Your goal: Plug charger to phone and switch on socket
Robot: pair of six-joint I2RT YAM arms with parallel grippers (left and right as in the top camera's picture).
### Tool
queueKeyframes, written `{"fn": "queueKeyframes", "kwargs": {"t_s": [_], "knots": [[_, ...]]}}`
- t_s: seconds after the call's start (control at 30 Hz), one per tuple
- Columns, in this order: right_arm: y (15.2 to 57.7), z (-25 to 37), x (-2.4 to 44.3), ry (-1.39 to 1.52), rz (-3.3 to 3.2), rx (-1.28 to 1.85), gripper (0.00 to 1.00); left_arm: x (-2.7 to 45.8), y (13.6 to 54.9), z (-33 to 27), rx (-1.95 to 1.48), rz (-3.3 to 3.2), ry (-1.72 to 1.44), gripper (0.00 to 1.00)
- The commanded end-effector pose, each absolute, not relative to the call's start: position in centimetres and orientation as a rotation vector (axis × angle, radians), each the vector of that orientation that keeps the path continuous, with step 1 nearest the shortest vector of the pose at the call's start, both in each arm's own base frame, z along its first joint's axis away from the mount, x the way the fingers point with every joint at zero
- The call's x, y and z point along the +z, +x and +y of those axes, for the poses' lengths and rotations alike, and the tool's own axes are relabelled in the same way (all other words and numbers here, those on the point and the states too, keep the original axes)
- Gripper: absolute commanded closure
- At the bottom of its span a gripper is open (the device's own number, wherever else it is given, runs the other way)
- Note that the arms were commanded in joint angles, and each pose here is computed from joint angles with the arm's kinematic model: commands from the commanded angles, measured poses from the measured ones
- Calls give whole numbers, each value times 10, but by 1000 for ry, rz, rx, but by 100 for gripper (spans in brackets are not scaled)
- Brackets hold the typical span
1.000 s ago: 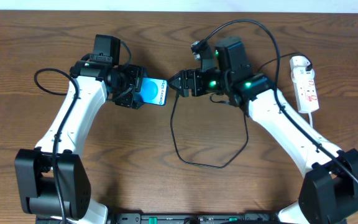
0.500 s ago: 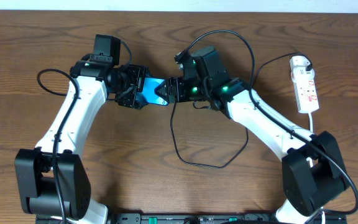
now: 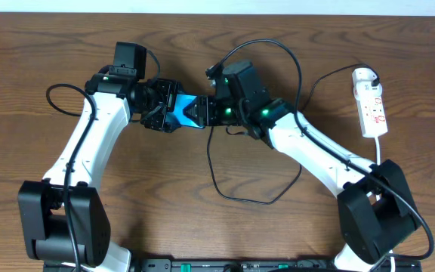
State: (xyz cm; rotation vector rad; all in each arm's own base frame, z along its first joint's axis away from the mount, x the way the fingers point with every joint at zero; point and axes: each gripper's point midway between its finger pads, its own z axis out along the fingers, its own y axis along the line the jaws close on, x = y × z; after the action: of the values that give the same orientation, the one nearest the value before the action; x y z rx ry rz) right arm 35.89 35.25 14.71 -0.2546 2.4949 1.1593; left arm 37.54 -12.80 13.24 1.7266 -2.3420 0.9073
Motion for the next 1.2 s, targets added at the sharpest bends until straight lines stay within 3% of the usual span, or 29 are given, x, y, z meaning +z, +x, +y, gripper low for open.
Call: {"fn": "queueKeyframes", "kwargs": {"t_s": [0.0, 0.37, 0.57, 0.77, 0.93, 1.17], "knots": [[362, 359, 149, -222, 2486, 1126, 54, 145, 377, -136, 968, -2321, 1698, 60], [365, 359, 144, -196, 2490, 1096, 66, 145, 376, -136, 962, -2315, 1696, 60], [366, 360, 143, -192, 2489, 1098, 78, 145, 376, -136, 963, -2315, 1696, 60], [373, 354, 145, -121, 2491, 1113, 99, 145, 376, -136, 962, -2315, 1696, 60], [383, 350, 155, -107, 2450, 1179, 99, 145, 376, -136, 963, -2315, 1697, 59], [396, 333, 159, -17, 2455, 1233, 99, 146, 378, -135, 974, -2317, 1700, 37]]}}
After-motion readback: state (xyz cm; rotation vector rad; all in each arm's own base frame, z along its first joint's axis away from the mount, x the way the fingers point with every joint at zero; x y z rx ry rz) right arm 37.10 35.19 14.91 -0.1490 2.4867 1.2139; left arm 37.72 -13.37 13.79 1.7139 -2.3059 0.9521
